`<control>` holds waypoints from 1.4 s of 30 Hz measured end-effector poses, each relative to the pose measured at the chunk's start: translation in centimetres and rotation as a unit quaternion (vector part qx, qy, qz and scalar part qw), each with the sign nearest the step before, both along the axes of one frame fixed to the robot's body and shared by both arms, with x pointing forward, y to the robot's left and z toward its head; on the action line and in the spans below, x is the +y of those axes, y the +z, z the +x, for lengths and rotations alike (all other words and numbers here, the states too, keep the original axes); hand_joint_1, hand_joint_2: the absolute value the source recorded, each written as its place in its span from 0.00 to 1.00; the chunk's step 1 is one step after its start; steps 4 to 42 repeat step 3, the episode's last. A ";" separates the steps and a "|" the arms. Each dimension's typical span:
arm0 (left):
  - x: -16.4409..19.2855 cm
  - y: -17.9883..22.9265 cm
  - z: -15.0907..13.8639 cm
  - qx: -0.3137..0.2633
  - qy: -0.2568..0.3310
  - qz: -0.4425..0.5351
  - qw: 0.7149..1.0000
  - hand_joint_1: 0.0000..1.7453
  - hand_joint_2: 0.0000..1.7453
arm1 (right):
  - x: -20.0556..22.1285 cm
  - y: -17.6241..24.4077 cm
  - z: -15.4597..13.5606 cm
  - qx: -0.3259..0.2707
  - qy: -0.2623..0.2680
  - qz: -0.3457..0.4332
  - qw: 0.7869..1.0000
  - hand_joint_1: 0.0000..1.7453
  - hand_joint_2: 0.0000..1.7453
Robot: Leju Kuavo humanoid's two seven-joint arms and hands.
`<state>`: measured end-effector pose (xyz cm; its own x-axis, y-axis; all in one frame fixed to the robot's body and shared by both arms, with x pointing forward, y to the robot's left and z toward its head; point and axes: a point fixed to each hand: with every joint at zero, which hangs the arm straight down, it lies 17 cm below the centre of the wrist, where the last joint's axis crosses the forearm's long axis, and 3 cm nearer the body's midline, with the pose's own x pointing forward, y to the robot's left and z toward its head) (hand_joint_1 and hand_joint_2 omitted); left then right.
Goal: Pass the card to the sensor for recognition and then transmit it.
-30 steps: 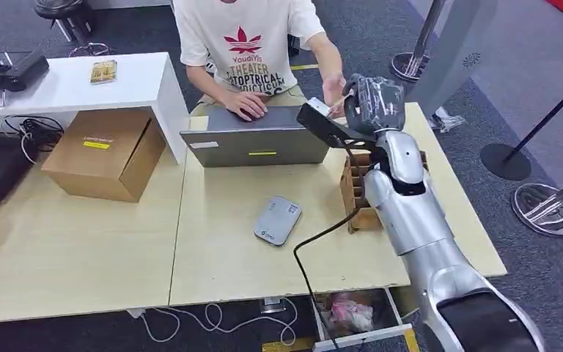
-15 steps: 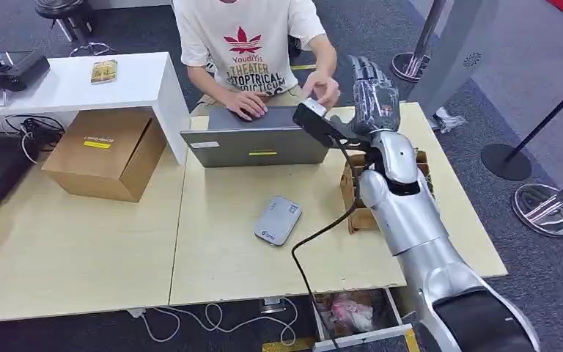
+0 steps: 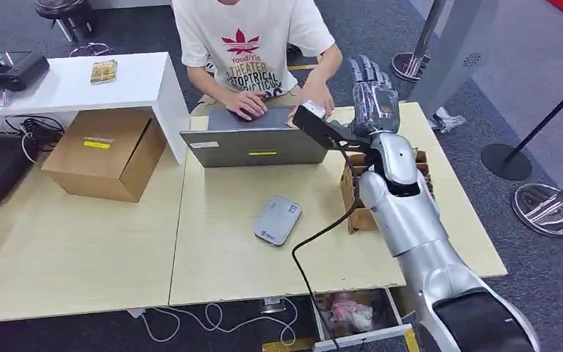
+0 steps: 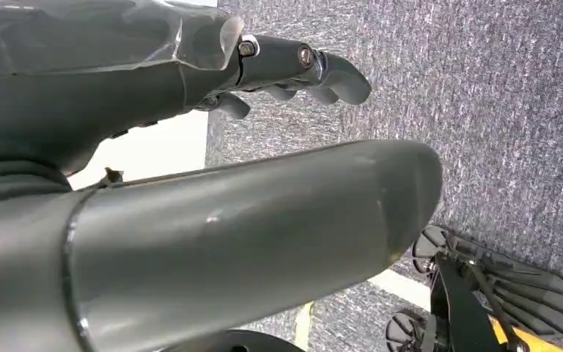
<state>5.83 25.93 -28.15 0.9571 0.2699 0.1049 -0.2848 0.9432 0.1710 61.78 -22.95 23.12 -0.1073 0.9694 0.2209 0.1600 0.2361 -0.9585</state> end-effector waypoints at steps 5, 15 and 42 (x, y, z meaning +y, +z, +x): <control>0.0 0.0 0.0 -0.001 0.000 -0.001 1.000 0.00 0.00 | 0.0 0.0 0.0 0.000 0.000 0.000 1.000 0.00 1.00; 0.0 0.0 0.0 -0.001 0.000 -0.001 1.000 0.00 0.00 | 0.0 0.0 0.0 0.000 0.000 0.000 1.000 0.00 1.00; 0.0 0.0 0.0 -0.001 0.000 -0.001 1.000 0.00 0.00 | 0.0 0.0 0.0 0.000 0.000 0.000 1.000 0.00 1.00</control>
